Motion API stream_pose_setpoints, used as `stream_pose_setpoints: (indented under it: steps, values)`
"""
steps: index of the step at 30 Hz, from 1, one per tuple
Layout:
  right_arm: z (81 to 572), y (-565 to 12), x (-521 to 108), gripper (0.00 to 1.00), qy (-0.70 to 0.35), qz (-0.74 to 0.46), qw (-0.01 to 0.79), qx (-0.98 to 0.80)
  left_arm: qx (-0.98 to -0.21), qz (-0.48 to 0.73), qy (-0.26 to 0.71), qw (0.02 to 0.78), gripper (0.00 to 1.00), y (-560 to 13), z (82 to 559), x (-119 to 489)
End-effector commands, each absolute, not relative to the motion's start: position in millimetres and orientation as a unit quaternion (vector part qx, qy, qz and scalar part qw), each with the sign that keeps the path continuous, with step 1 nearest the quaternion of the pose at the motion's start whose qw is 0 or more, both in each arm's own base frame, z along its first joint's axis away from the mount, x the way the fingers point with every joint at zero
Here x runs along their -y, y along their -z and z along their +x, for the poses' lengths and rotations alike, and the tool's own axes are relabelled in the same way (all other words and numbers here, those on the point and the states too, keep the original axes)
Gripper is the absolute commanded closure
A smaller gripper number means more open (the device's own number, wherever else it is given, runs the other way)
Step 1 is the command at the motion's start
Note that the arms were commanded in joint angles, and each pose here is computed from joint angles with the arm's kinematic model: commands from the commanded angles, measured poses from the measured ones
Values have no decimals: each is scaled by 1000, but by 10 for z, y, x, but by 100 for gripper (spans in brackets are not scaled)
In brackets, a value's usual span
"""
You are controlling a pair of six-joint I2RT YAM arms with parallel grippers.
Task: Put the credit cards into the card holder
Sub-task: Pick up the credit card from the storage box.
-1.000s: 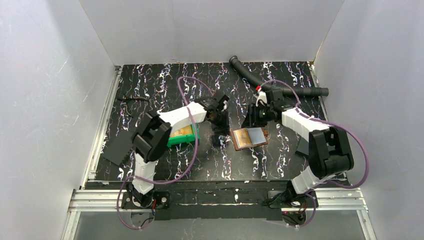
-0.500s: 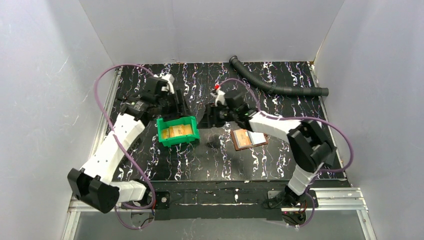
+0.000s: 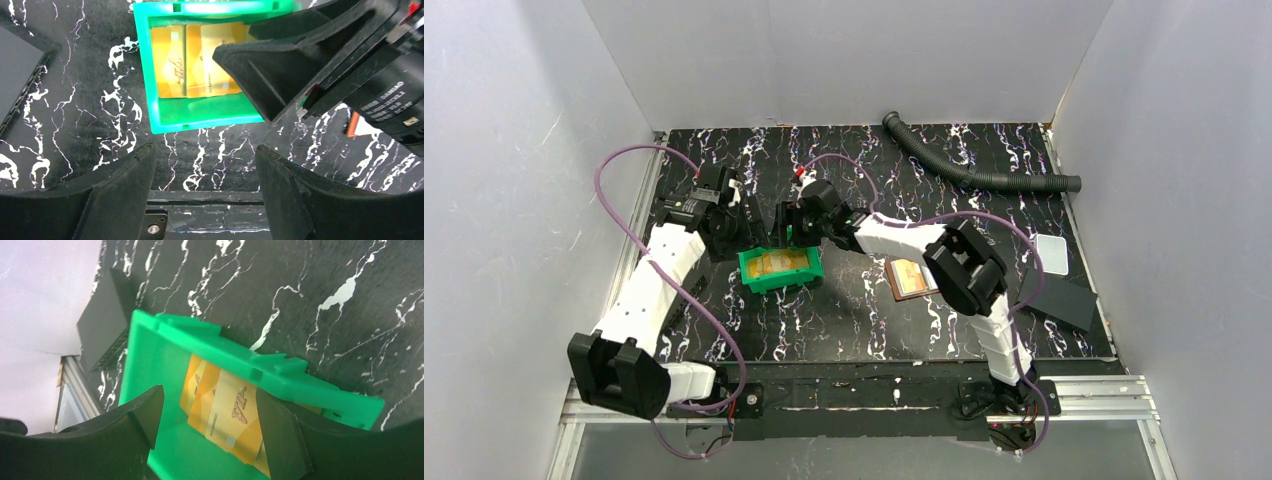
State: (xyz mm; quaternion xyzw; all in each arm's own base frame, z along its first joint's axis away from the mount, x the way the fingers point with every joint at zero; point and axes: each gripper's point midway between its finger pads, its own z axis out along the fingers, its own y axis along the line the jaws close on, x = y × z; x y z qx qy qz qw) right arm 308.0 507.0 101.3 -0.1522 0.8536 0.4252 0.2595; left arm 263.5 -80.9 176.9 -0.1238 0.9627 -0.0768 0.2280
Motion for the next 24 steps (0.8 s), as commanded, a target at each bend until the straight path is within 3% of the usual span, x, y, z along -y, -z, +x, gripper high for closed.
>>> stream_pose_setpoints:
  steps: [1, 24]
  values:
    - [3114, -818, -5095, 24, -374, -144, 246, -883, -974, -128, 48, 181, 29, -1549, 2535, 701]
    - [3096, -526, -4929, 24, -229, -221, 264, -911, -977, -124, 29, 168, 30, -1551, 2555, 653]
